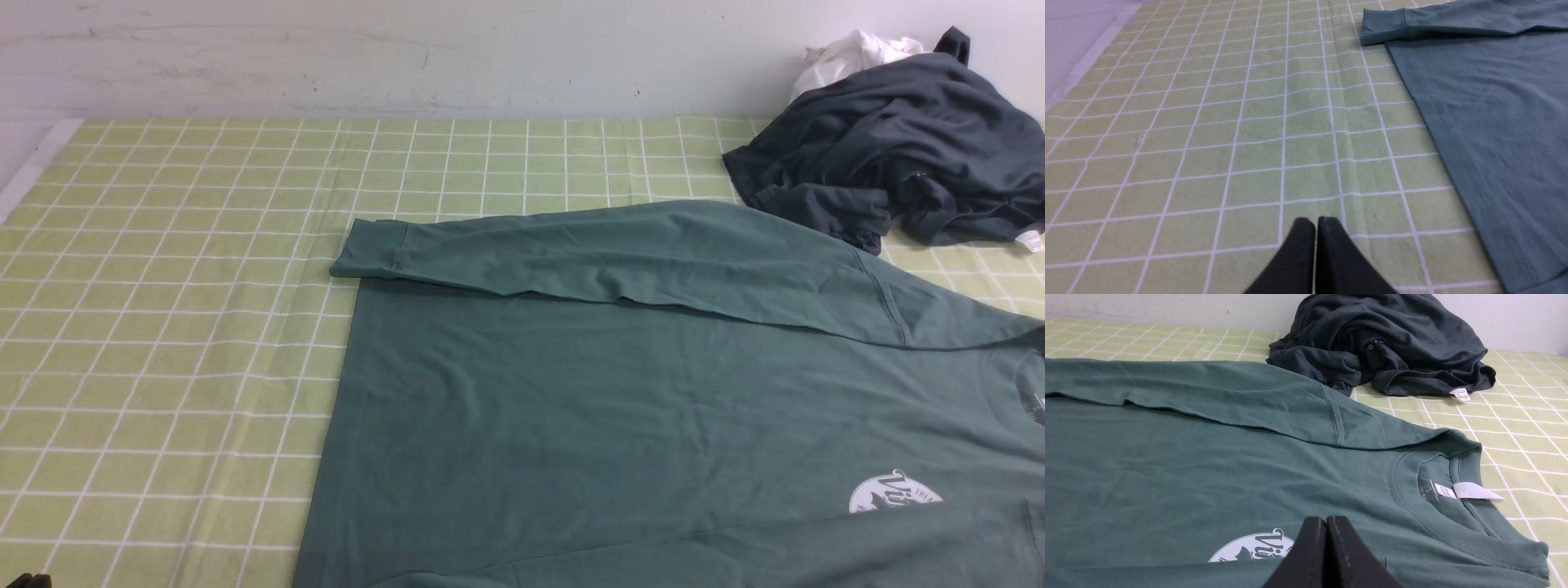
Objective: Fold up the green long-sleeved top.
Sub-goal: Use the left arm to clamp the cuff closest to it
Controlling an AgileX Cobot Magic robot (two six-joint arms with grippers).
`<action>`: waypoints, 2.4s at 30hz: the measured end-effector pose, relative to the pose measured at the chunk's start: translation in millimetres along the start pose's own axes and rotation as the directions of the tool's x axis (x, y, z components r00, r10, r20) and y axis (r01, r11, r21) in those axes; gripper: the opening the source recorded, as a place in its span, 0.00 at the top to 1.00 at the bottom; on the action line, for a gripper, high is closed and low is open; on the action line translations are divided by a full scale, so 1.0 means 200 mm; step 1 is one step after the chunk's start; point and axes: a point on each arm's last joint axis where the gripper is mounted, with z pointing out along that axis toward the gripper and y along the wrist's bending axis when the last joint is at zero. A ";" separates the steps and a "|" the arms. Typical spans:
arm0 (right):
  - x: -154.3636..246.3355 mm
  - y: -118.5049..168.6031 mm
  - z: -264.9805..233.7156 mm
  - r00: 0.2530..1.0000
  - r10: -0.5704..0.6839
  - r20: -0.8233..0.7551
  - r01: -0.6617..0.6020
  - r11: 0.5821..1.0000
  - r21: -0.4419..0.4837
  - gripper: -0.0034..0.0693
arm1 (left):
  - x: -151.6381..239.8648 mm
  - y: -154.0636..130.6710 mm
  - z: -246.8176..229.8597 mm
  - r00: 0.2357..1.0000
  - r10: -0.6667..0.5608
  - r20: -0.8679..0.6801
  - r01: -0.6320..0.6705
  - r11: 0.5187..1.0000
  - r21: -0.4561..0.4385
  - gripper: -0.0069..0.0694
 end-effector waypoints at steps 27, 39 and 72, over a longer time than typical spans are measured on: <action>-0.33 -0.02 -0.15 0.655 0.115 0.747 -0.108 0.992 -0.057 0.97 | -0.36 0.01 -0.19 0.590 0.023 0.807 0.009 0.999 -0.035 0.92; -0.74 -0.04 -0.23 0.636 0.131 0.761 -0.098 0.991 -0.089 0.97 | -0.97 0.04 -0.42 0.525 -0.134 0.840 0.079 0.991 0.109 0.92; -0.61 0.35 0.54 0.847 -0.354 -0.397 0.123 0.856 -0.502 0.97 | -0.29 -0.35 0.70 0.411 0.184 -0.893 0.224 0.929 0.294 0.40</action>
